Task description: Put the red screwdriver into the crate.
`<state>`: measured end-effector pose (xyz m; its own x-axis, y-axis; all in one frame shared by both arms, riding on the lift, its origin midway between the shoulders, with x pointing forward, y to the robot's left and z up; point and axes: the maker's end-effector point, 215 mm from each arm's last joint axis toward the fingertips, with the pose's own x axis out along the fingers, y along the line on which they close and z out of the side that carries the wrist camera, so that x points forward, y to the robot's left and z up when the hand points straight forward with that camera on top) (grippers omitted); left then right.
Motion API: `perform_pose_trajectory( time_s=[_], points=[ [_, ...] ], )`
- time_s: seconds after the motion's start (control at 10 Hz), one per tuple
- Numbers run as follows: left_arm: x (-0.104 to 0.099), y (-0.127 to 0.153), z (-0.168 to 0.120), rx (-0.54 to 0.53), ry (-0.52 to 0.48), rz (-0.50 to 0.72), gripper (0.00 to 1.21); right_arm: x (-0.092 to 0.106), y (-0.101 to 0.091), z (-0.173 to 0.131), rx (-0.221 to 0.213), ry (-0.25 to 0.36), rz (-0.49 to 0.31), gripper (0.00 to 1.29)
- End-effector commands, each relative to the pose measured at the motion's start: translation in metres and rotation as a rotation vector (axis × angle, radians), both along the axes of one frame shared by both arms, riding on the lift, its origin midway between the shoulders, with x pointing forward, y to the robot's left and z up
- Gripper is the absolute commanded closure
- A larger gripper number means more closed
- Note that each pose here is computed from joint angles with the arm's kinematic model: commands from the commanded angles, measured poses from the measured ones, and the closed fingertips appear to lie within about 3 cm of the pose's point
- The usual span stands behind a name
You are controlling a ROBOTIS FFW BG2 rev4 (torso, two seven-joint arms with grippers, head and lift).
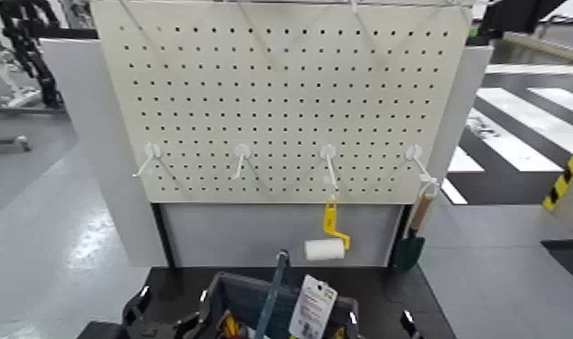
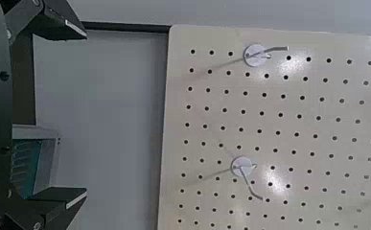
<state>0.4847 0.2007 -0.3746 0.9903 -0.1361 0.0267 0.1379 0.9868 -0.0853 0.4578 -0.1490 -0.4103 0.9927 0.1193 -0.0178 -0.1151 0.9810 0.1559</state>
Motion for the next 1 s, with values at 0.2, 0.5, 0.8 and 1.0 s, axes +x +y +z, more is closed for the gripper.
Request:
perform_pose_trajectory(
  time_s=[0.2,0.5,0.8,1.0],
  points=[
    [-0.0041,-0.0032,-0.0038,0.006,0.007,-0.007,0.13,-0.0007,-0.0003,-0.0012,-0.002,0.003,0.000,0.16],
    [-0.0042,-0.0049,-0.0046,0.008,0.010,-0.013,0.10,-0.0005,-0.0008,-0.0029,-0.003,0.009,-0.003,0.16],
    [-0.0033,-0.0067,-0.0049,0.008,0.014,-0.019,0.10,0.0009,-0.0040,-0.0034,-0.009,0.013,-0.008,0.16],
    [-0.0019,-0.0073,-0.0045,0.011,0.014,-0.023,0.10,0.0019,-0.0029,-0.0039,-0.018,0.018,-0.003,0.16]
  ],
)
